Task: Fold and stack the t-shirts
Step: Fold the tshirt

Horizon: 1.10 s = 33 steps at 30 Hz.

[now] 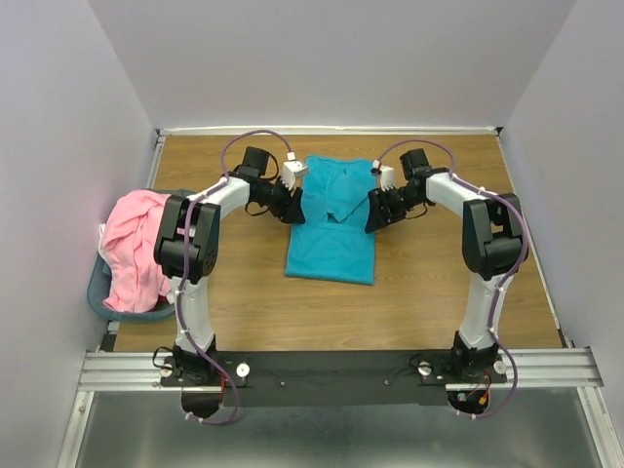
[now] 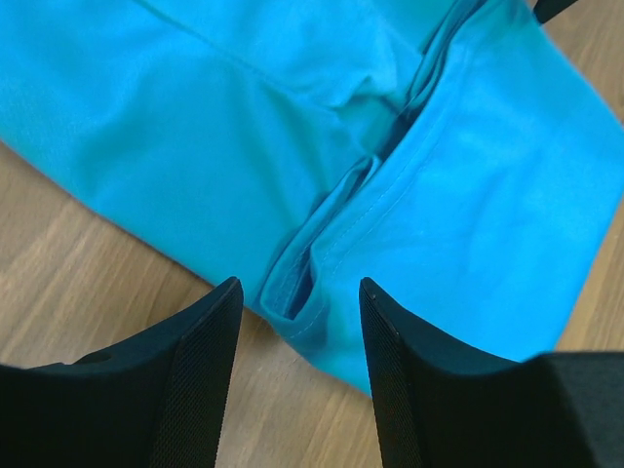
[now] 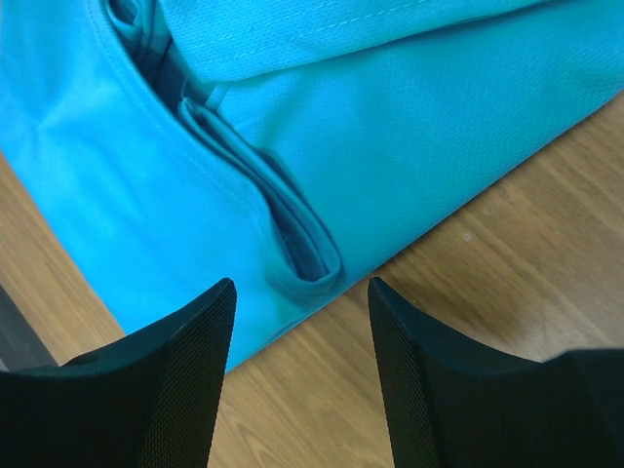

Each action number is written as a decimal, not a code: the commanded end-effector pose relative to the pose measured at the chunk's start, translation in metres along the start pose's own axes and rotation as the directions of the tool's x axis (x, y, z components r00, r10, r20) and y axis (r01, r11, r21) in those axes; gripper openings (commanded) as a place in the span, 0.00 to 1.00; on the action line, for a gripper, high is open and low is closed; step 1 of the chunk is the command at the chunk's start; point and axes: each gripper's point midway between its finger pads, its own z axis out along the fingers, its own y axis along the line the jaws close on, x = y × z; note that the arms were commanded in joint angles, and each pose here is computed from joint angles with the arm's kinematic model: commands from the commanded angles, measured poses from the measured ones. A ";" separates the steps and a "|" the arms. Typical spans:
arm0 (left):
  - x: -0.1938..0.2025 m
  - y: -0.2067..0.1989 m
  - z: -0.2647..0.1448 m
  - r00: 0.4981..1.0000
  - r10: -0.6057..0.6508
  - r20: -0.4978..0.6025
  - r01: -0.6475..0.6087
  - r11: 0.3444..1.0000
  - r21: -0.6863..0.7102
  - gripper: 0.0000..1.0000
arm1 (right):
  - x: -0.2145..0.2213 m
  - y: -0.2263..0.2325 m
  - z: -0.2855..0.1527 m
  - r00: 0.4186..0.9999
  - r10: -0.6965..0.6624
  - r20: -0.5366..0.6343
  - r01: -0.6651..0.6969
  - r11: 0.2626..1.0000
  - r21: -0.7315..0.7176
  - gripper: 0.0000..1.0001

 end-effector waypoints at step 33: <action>-0.012 -0.024 -0.010 0.995 0.103 0.003 -0.102 0.986 0.130 0.00 | -0.030 0.019 -0.015 0.991 -0.099 0.086 0.104 0.992 -0.067 0.01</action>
